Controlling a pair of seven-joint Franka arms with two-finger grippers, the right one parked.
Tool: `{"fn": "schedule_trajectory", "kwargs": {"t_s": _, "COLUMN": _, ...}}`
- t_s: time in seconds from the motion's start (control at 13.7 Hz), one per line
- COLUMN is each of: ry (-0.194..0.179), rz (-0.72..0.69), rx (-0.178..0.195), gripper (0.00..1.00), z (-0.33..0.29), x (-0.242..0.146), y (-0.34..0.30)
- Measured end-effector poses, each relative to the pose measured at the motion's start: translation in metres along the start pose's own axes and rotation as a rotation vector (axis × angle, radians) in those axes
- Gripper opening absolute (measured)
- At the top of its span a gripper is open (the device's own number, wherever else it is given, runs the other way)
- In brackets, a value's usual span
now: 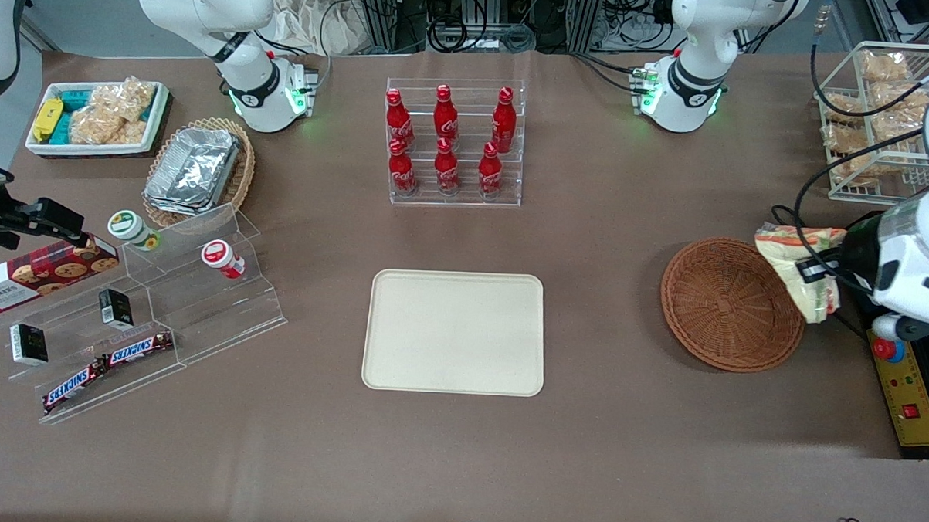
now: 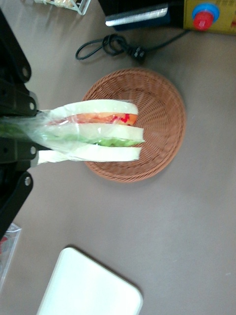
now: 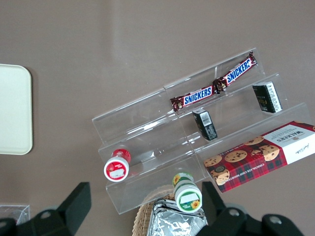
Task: Place sandwich from basket to tray
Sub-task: 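Carry the sandwich over to the cream tray with the left gripper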
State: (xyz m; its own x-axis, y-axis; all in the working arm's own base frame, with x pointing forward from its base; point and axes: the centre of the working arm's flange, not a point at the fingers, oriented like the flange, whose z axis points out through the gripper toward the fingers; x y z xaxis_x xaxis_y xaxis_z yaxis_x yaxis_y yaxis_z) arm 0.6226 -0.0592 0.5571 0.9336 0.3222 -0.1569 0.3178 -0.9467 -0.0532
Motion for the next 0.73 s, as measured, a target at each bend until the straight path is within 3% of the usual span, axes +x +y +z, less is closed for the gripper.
{"fn": "schedule_trajectory", "kwargs": {"t_s": 0.15, "ry": -0.02, "rz": 0.084, "rx": 0.006, "gripper": 0.16, "z": 0.024, "x": -0.004, "y": 0.044}}
{"fn": "schedule_trajectory", "kwargs": {"t_s": 0.36, "ry": 0.026, "rz": 0.235, "rx": 0.027, "gripper": 0.16, "z": 0.071, "x": -0.019, "y": 0.138}}
{"fn": "schedule_trajectory", "kwargs": {"t_s": 0.58, "ry": 0.046, "rz": 0.365, "rx": 0.025, "gripper": 0.16, "z": 0.123, "x": -0.051, "y": 0.221}}
{"fn": "schedule_trajectory", "kwargs": {"t_s": 0.73, "ry": 0.087, "rz": 0.419, "rx": 0.017, "gripper": 0.16, "z": 0.151, "x": -0.065, "y": 0.259}}
